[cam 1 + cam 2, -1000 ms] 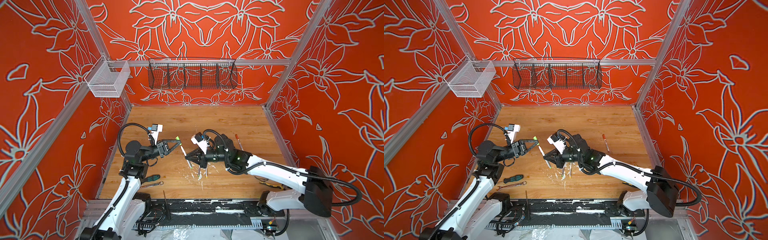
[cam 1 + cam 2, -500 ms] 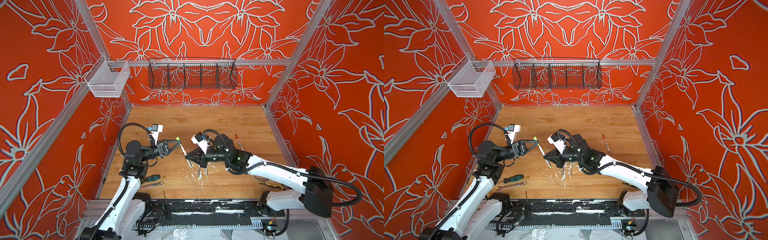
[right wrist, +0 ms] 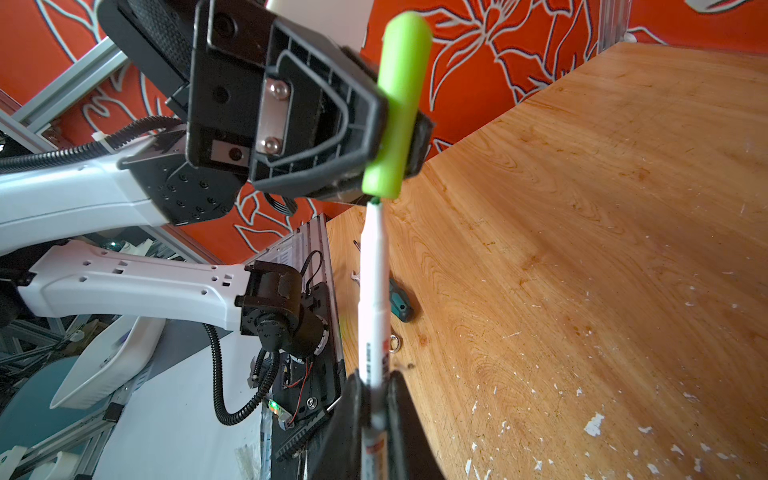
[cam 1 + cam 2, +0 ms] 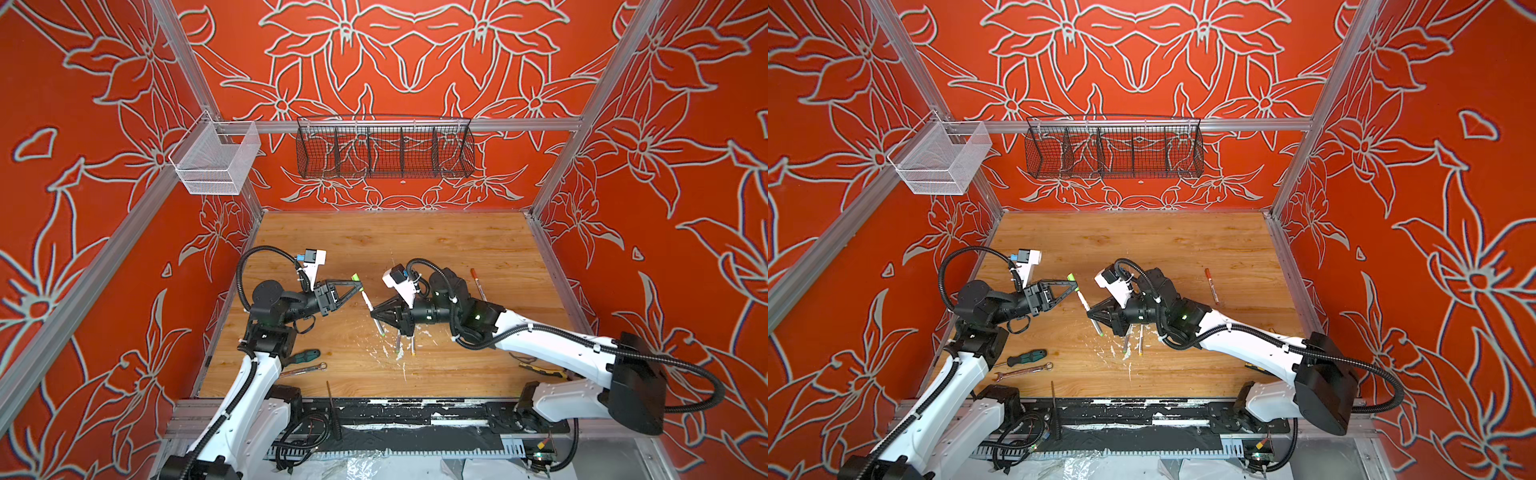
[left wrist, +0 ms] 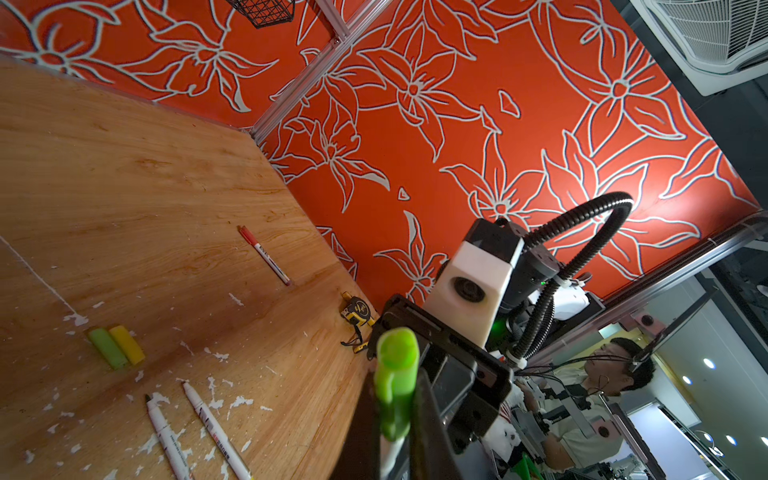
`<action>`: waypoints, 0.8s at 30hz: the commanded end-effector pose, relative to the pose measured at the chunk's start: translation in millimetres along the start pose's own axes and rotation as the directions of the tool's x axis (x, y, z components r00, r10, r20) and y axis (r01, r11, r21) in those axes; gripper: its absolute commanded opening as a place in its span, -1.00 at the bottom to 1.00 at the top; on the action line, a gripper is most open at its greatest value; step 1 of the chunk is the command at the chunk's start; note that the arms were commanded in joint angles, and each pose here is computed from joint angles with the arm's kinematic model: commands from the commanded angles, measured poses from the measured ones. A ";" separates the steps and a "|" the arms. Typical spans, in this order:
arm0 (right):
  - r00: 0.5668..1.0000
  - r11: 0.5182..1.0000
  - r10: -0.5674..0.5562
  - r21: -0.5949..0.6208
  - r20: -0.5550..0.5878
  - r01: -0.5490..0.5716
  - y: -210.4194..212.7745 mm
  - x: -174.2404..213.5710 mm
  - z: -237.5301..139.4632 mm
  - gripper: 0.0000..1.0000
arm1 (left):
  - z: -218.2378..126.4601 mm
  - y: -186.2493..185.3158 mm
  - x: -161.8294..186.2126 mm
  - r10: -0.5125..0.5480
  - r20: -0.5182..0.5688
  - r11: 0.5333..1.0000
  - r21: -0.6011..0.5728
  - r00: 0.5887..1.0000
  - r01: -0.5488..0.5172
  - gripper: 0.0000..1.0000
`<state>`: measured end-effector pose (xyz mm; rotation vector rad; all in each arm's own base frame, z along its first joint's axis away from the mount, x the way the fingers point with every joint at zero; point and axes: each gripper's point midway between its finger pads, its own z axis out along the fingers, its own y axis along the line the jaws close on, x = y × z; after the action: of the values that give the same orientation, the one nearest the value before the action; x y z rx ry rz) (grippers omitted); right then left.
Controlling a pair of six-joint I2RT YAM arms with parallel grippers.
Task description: Insert the pens into the pen caps
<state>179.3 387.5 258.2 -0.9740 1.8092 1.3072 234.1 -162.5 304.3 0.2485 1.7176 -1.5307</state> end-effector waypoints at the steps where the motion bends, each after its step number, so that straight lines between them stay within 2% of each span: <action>1: 0.999 1.000 -0.022 0.000 0.022 0.022 2.6 -8.4 -1.2 -1.00 | -1.3 -6.0 -3.7 0.052 0.020 0.999 0.002 0.998 -0.052 -1.00; 24: 0.998 0.998 -0.043 0.038 0.052 0.041 -0.4 -17.4 -5.7 -1.00 | 6.7 -14.7 13.1 0.062 -0.051 0.997 0.040 0.997 -0.060 -1.00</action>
<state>183.3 386.9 258.0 -0.9610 1.8086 1.2823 226.6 -172.9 300.0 0.2983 1.7286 -1.5306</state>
